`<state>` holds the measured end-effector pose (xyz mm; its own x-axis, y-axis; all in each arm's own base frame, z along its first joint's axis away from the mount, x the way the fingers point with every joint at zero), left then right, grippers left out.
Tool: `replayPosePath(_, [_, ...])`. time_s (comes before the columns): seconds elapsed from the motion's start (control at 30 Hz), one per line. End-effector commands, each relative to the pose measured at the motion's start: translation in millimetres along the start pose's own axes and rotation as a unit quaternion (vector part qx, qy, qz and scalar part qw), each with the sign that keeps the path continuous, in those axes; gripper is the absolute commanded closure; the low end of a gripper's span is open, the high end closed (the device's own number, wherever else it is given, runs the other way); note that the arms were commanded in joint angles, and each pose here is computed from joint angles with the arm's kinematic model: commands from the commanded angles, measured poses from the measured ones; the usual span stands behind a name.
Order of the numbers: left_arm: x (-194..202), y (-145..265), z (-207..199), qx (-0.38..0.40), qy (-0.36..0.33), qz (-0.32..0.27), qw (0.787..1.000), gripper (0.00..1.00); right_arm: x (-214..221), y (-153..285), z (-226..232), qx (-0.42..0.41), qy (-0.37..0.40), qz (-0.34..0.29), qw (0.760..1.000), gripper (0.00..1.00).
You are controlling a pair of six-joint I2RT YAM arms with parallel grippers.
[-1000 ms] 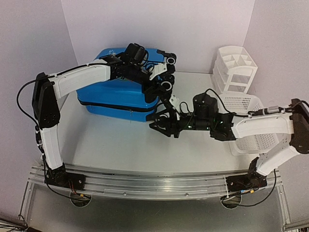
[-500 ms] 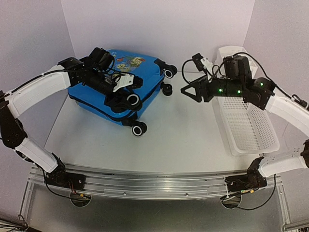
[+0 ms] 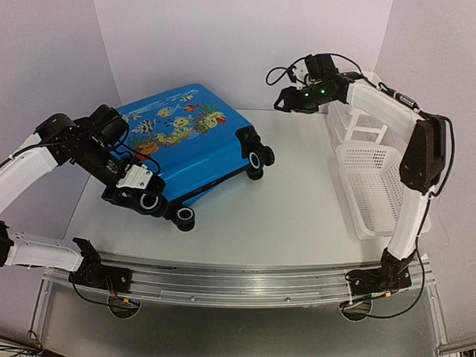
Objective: Open, take out, and arrange the luggage
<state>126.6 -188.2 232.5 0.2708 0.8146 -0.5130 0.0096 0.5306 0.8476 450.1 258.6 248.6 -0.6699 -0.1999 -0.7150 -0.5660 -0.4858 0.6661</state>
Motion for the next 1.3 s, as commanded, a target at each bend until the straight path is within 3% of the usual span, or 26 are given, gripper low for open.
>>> replayPosePath(0.0, [3, 11, -17, 0.016, 0.009, 0.015, 1.0, 0.49, -12, -23, 3, -0.011, -0.063, 0.018, 0.998, 0.45])
replayPosePath(0.07, [-6, 18, -5, -0.011, 0.016, 0.003, 1.0, 0.3, -12, -42, 2, -0.021, -0.09, 0.027, 0.995, 0.49])
replayPosePath(0.17, [-28, 36, 21, -0.07, 0.042, -0.031, 0.996, 0.16, -6, -68, 2, -0.033, -0.125, 0.044, 0.991, 0.52])
replayPosePath(0.33, [-46, 87, 89, -0.199, 0.147, -0.104, 0.963, 0.1, 1, -104, 8, -0.07, -0.166, 0.066, 0.981, 0.56])
replayPosePath(0.43, [-9, 119, 143, -0.269, 0.252, -0.096, 0.925, 0.14, 7, -126, 14, -0.1, -0.179, 0.08, 0.976, 0.58])
replayPosePath(0.57, [65, 142, 188, -0.358, 0.336, -0.005, 0.871, 0.32, 20, -150, 17, -0.111, -0.184, 0.093, 0.972, 0.59])
replayPosePath(0.7, [142, 167, 193, -0.425, 0.395, 0.082, 0.81, 0.39, 37, -169, 27, -0.125, -0.186, 0.11, 0.968, 0.6])
replayPosePath(0.87, [216, 196, 174, -0.459, 0.476, 0.128, 0.739, 0.44, 52, -185, 56, -0.158, -0.164, 0.121, 0.966, 0.6])
replayPosePath(0.93, [233, 189, 162, -0.456, 0.488, 0.153, 0.729, 0.45, 55, -187, 63, -0.169, -0.161, 0.123, 0.965, 0.6])
replayPosePath(1.13, [279, 124, 139, -0.4, 0.505, 0.213, 0.735, 0.44, 57, -180, 76, -0.202, -0.158, 0.111, 0.96, 0.6])
replayPosePath(1.27, [300, 105, 157, -0.406, 0.51, 0.202, 0.731, 0.39, 55, -166, 94, -0.224, -0.14, 0.094, 0.96, 0.6])
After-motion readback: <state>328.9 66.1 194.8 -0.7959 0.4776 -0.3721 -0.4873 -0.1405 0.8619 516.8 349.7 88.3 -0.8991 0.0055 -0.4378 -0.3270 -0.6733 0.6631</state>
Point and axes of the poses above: each gripper's point midway between its finger pads, its own y axis back along the fingers, its own z axis along the line the jaws close on, x = y × z, the point moved 3 cm from there along y, back along the fingers, and after that the axes turned 6 degrees about y, right-handed, at the moved point
